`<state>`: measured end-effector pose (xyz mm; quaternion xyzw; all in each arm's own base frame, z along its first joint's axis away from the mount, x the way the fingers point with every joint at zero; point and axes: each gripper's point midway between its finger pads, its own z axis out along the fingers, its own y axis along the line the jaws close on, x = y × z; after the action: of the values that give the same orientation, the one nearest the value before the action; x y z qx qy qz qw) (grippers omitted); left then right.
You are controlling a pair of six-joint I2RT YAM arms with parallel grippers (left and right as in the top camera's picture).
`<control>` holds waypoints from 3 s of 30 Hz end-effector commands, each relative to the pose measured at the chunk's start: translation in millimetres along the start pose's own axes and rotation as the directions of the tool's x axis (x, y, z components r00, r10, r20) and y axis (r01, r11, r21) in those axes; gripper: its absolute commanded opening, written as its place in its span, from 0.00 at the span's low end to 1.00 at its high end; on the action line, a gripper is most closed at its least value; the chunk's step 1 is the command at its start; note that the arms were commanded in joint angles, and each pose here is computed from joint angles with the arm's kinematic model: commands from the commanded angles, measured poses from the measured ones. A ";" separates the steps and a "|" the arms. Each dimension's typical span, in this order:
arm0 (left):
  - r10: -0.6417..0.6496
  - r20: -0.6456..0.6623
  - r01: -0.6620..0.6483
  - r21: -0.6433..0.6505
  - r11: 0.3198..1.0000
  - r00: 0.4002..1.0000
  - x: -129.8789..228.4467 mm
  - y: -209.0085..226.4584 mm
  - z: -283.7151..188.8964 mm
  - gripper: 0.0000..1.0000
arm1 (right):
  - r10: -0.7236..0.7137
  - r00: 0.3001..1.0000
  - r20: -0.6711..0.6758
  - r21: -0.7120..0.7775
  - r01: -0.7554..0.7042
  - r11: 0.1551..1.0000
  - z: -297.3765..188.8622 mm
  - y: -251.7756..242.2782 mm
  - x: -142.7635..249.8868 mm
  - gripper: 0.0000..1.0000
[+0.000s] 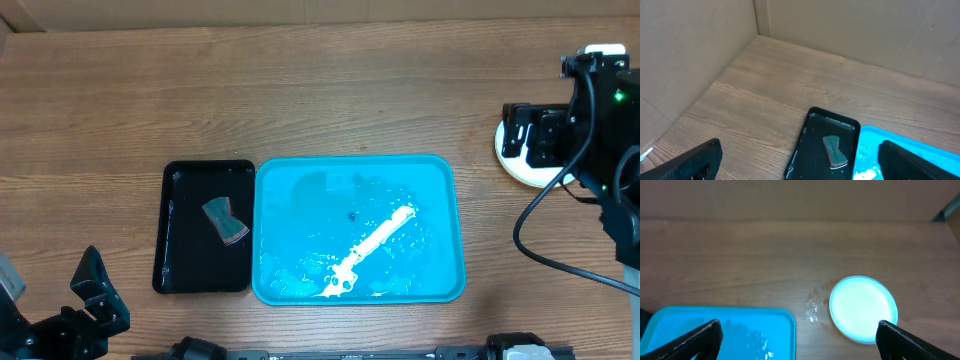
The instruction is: Clean dirty plates on tray and stack at the side
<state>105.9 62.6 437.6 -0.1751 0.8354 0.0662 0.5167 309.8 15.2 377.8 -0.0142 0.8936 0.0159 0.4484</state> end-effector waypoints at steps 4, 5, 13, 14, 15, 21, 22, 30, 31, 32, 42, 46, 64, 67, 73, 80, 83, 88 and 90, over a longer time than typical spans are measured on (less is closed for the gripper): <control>0.017 -0.001 -0.017 -0.013 1.000 1.000 -0.6 0.7 2.2 1.00 | -0.002 0.970 0.245 -0.040 0.012 0.999 -43.5 7.6 -28.3 1.00; 0.017 -0.001 -0.017 -0.013 1.000 1.000 -0.7 0.7 2.2 1.00 | -0.002 0.958 0.286 -0.050 0.017 0.999 -50.0 9.4 -29.7 1.00; 0.017 -0.001 -0.017 -0.013 1.000 1.000 -0.7 0.7 2.2 1.00 | 0.005 0.815 0.579 -0.105 0.068 0.992 -78.2 20.1 8.0 1.00; 0.017 -0.001 -0.017 -0.013 1.000 1.000 -0.7 0.7 2.2 1.00 | 0.005 0.794 0.608 -0.115 0.082 0.990 -79.2 22.7 13.9 1.00; 0.017 -0.001 -0.017 -0.013 1.000 1.000 -0.6 0.7 2.2 1.00 | 0.006 0.766 0.643 -0.129 0.101 0.987 -80.2 26.2 20.5 1.00; 0.017 -0.001 -0.017 -0.013 1.000 1.000 -0.7 0.7 2.2 1.00 | 0.008 0.645 0.764 -0.165 0.184 0.969 -69.9 39.6 59.4 1.00; 0.017 -0.001 -0.017 -0.013 1.000 1.000 -0.6 0.7 2.2 1.00 | 0.008 0.631 0.776 -0.167 0.192 0.967 -65.8 40.7 64.8 1.00; 0.017 -0.001 -0.017 -0.013 1.000 1.000 -0.6 0.7 2.2 1.00 | 0.009 0.581 0.814 -0.196 0.259 0.946 -21.4 51.9 106.4 1.00; 0.017 -0.001 -0.017 -0.013 1.000 1.000 -0.6 0.7 2.2 1.00 | 0.009 0.580 0.814 -0.196 0.259 0.946 -15.7 51.9 111.1 1.00; 0.017 -0.001 -0.017 -0.013 1.000 1.000 -0.6 0.7 2.2 1.00 | 0.010 0.575 0.818 -0.194 0.261 0.946 -11.6 51.8 114.7 1.00; 0.017 -0.001 -0.017 -0.013 1.000 1.000 -0.6 0.7 2.2 1.00 | 0.031 0.556 0.831 -0.203 0.251 0.946 1.2 50.8 134.1 1.00; 0.017 -0.001 -0.017 -0.013 1.000 1.000 -0.6 0.7 2.2 1.00 | 0.031 0.551 0.834 -0.201 0.252 0.947 -3.0 50.4 140.5 1.00; 0.017 -0.001 -0.017 -0.013 1.000 1.000 -0.6 0.7 2.2 1.00 | 0.197 0.777 0.598 -0.276 -0.032 0.961 58.7 28.9 191.4 1.00; 0.017 -0.001 -0.017 -0.013 1.000 1.000 -0.7 0.7 2.2 1.00 | 0.176 0.812 0.557 -0.265 -0.028 0.964 67.4 30.2 202.6 1.00; 0.017 -0.001 -0.017 -0.013 1.000 1.000 -0.7 0.7 2.2 1.00 | 0.120 0.820 0.559 -0.242 0.023 0.970 69.0 33.0 205.5 1.00; 0.017 -0.001 -0.017 -0.013 1.000 1.000 -0.6 0.7 2.2 1.00 | 0.132 0.821 0.556 -0.249 0.013 0.968 69.0 33.3 205.6 1.00; 0.017 -0.001 -0.017 -0.013 1.000 1.000 -0.6 0.7 2.2 1.00 | 0.132 0.819 0.558 -0.249 0.014 0.968 68.5 33.2 205.0 1.00; 0.017 -0.001 -0.017 -0.013 1.000 1.000 -0.6 0.7 2.2 1.00 | 0.132 0.819 0.558 -0.249 0.014 0.968 68.5 33.2 205.0 1.00; 0.017 -0.001 -0.017 -0.013 1.000 1.000 -0.7 0.7 2.2 1.00 | 0.132 0.819 0.558 -0.249 0.014 0.968 68.5 33.2 205.0 1.00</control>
<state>106.0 62.6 436.2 -0.1744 0.8369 0.0676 0.5143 240.5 49.7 174.9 -0.0378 0.7109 0.1445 0.6873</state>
